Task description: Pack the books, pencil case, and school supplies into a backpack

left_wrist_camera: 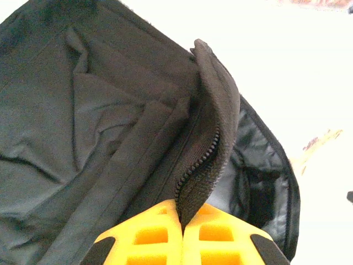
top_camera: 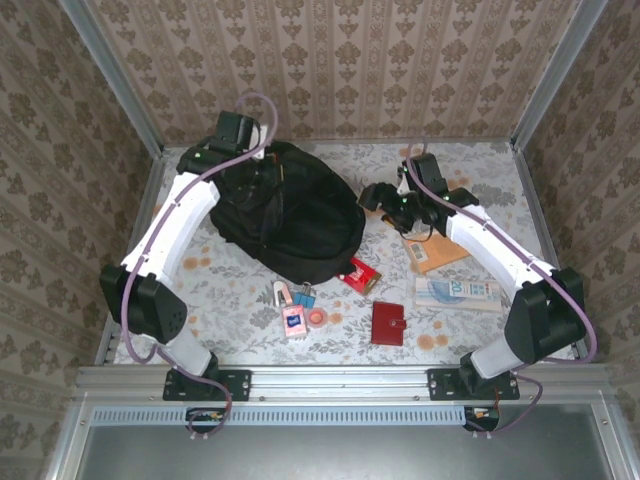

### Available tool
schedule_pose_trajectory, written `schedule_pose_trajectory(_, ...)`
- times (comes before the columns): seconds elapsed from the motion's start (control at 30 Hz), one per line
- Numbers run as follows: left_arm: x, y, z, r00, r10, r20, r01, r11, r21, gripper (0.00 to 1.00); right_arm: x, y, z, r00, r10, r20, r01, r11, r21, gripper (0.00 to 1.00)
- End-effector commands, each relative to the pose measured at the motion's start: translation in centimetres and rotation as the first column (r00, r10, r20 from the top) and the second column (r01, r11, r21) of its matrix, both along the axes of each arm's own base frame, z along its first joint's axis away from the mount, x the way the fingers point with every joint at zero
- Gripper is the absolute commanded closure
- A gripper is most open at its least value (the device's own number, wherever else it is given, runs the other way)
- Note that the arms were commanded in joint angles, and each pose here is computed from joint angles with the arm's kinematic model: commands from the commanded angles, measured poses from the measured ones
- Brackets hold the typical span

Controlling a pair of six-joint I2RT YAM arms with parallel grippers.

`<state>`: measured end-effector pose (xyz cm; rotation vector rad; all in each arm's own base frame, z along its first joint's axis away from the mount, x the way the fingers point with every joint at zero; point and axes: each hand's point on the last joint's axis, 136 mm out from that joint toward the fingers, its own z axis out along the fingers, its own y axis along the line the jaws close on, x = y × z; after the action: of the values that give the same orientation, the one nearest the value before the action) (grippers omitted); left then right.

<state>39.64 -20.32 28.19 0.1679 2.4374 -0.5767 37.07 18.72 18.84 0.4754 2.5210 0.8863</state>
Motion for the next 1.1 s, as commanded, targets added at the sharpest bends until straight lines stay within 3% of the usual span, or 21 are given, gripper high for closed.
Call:
schedule_pose_trajectory(0.0, 2.4, -0.5, 4.7, 0.992, 0.047, 0.115, -0.033, 0.992, -0.122, 1.0, -2.6, -2.0, -2.7, 0.998, 0.042, -0.043, -0.047, 0.991, -0.123, 0.22)
schedule_pose_trajectory(0.2, 5.9, 3.0, 6.5, 0.971, 0.185, 0.154, -0.159, 0.973, -0.165, 1.0, -6.9, -2.0, -6.4, 0.983, 0.131, -0.132, -0.153, 0.972, -0.177, 0.22)
schedule_pose_trajectory(0.4, 7.0, 2.9, 5.0, 0.981, 0.171, 0.094, -0.15, 0.969, -0.198, 1.0, -11.4, -4.2, -9.3, 0.956, 0.13, -0.261, -0.232, 0.88, -0.413, 0.21)
schedule_pose_trajectory(0.47, 6.9, 2.5, 3.9, 0.984, 0.166, 0.07, -0.148, 0.965, -0.217, 1.0, -13.1, -5.2, -9.3, 0.953, 0.109, -0.282, -0.238, 0.847, -0.476, 0.16)
schedule_pose_trajectory(0.5, 6.9, 2.3, 3.3, 0.984, 0.165, 0.062, -0.147, 0.962, -0.23, 1.0, -14.1, -5.6, -9.7, 0.949, 0.091, -0.301, -0.237, 0.836, -0.495, 0.04)
schedule_pose_trajectory(0.53, 6.8, 2.1, 2.8, 0.985, 0.162, 0.055, -0.144, 0.959, -0.244, 1.0, -15.1, -5.9, -10.2, 0.943, 0.076, -0.325, -0.241, 0.829, -0.505, 0.0)
schedule_pose_trajectory(0.77, 6.3, 1.3, -0.4, 0.99, 0.14, -0.017, -0.14, 0.95, -0.28, 1.0, -20.2, -5.3, -12.7, 0.904, 0.027, -0.427, -0.263, 0.822, -0.505, 0.0)
schedule_pose_trajectory(1.07, 5.5, 1.2, -1.1, 0.99, 0.141, -0.025, -0.142, 0.94, -0.309, 1.0, -21.8, -3.8, -16.3, 0.868, -0.035, -0.496, -0.258, 0.82, -0.51, 0.01)
